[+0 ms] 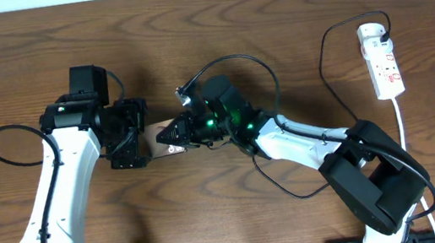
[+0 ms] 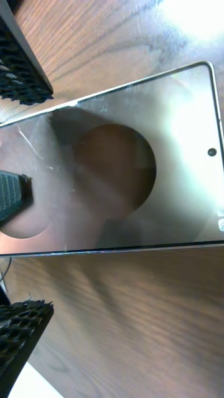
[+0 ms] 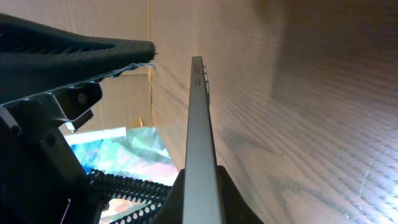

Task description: Plug charger to phone and switch on socket

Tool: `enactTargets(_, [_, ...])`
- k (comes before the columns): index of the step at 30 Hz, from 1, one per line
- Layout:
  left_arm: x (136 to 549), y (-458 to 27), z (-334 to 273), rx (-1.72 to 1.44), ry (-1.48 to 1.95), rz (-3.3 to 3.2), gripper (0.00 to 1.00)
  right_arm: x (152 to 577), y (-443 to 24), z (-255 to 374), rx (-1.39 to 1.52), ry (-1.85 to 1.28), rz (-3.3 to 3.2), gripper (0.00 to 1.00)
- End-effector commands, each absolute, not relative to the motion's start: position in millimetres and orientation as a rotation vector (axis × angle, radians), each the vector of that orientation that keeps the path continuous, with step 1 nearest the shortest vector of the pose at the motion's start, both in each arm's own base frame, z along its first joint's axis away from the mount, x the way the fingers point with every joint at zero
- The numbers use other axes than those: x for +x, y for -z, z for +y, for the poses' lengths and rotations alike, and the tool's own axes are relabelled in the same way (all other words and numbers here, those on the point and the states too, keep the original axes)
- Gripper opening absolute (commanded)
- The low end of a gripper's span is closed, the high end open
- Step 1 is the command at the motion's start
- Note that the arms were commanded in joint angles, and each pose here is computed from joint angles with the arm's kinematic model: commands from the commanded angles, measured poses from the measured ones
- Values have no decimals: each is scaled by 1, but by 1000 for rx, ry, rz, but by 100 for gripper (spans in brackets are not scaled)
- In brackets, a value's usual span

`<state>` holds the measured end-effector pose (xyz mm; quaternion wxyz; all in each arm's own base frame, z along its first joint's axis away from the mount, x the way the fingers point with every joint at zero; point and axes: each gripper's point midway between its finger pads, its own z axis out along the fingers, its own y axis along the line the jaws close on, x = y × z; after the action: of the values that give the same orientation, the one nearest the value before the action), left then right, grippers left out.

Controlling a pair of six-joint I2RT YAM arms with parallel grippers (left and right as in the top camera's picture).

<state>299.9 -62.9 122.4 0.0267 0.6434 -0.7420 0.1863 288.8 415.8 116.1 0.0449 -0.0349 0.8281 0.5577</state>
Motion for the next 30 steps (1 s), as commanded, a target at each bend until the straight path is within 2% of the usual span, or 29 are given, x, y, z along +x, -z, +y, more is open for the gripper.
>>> enactTargets(1, [312, -130, -65, 1929, -636, -2376, 95, 303, -123, 411, -101, -1685, 2481, 1])
enactTargets(17, [344, -154, -92, 1704, -991, -2475, 95, 348, -116, 380, 104, -1568, 2449, 1])
enactTargets(30, [358, -162, -94, 1651, -1080, -2556, 95, 389, -115, 341, 390, -1551, 2414, 1])
